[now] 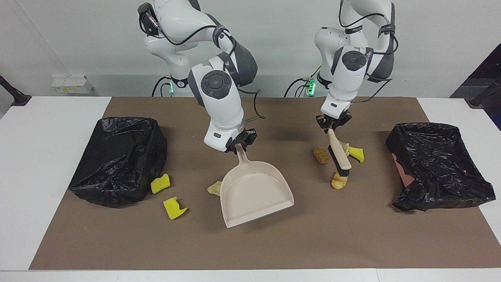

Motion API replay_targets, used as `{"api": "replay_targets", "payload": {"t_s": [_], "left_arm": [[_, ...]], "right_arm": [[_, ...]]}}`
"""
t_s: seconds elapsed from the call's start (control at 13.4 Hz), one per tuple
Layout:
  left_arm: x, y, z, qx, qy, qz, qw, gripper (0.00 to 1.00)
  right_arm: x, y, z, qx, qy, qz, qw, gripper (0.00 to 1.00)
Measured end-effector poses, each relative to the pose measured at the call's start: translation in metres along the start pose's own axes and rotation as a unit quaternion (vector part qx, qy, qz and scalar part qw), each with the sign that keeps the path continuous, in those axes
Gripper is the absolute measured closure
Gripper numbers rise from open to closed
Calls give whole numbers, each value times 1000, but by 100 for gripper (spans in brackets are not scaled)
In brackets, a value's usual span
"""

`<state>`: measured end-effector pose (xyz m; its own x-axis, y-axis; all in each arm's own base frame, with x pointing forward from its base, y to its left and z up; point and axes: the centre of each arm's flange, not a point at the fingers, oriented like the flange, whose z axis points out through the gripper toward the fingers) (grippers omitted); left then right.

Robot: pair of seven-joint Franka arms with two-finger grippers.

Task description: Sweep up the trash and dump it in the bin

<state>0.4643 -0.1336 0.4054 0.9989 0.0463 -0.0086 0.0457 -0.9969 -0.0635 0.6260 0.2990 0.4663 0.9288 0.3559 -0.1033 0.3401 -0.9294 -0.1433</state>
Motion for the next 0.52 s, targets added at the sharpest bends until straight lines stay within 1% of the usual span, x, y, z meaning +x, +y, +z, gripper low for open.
{"api": "replay_targets", "payload": {"t_s": [0.15, 0.22, 0.37, 0.52], "left_arm": [[19, -39, -3, 3, -1, -17, 1000, 74], [29, -56, -6, 7, -7, -33, 999, 74], [44, -96, -8, 28, -19, -40, 999, 74], [50, -129, -5, 34, -26, -43, 998, 74]], "right_arm": [[-6, 0, 2, -14, -18, -66, 998, 69], [-10, 1, 3, -23, -28, -102, 994, 69], [-19, 2, 9, -48, -47, -173, 983, 69], [-30, 1, 16, -71, -68, -239, 966, 69]]}}
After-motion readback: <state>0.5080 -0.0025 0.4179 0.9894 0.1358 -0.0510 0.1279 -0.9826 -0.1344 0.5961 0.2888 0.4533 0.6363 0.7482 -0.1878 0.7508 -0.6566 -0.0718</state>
